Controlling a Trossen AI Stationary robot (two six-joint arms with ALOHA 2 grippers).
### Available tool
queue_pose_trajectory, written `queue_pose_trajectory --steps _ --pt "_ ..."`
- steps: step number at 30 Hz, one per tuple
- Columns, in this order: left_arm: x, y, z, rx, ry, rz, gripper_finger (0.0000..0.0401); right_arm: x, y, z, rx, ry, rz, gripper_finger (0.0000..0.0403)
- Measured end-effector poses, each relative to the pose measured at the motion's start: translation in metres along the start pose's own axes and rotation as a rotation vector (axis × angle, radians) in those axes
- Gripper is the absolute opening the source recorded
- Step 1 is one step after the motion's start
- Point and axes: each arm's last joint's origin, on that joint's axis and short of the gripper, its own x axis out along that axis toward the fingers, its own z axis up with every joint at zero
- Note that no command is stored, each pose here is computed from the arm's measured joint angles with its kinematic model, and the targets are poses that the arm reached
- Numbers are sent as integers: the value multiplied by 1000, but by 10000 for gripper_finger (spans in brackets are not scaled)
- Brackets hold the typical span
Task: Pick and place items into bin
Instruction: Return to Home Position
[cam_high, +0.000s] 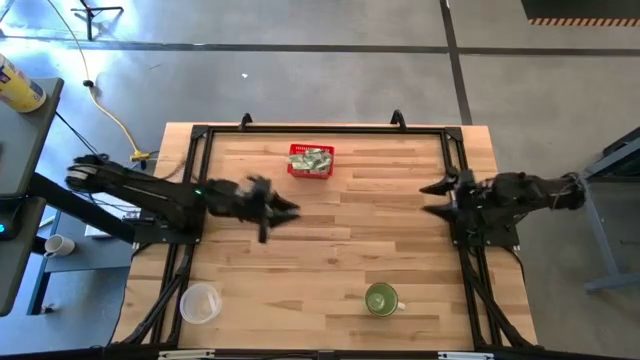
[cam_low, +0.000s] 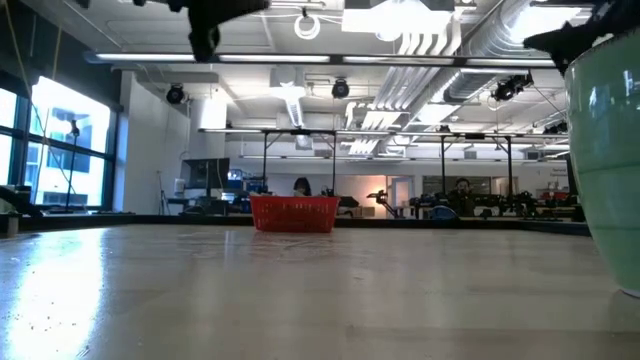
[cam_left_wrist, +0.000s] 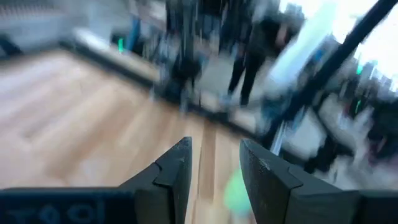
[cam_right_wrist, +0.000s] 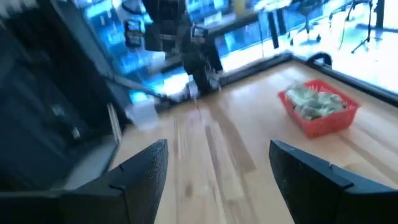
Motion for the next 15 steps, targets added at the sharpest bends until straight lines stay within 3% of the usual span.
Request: queue_pose_trajectory --steps 2,6,10,15 --pt "-17 6 3 0 -70 -15 170 -12 -4 -1 43 -38 8 270" --pt "-45 15 -9 61 -50 -59 170 -28 -5 -4 29 -51 181 270" --pt "-75 31 -25 43 -40 10 170 -20 -12 -20 49 48 67 270" --pt "-105 53 -54 -14 -66 36 170 5 -19 -48 107 17 0 270"
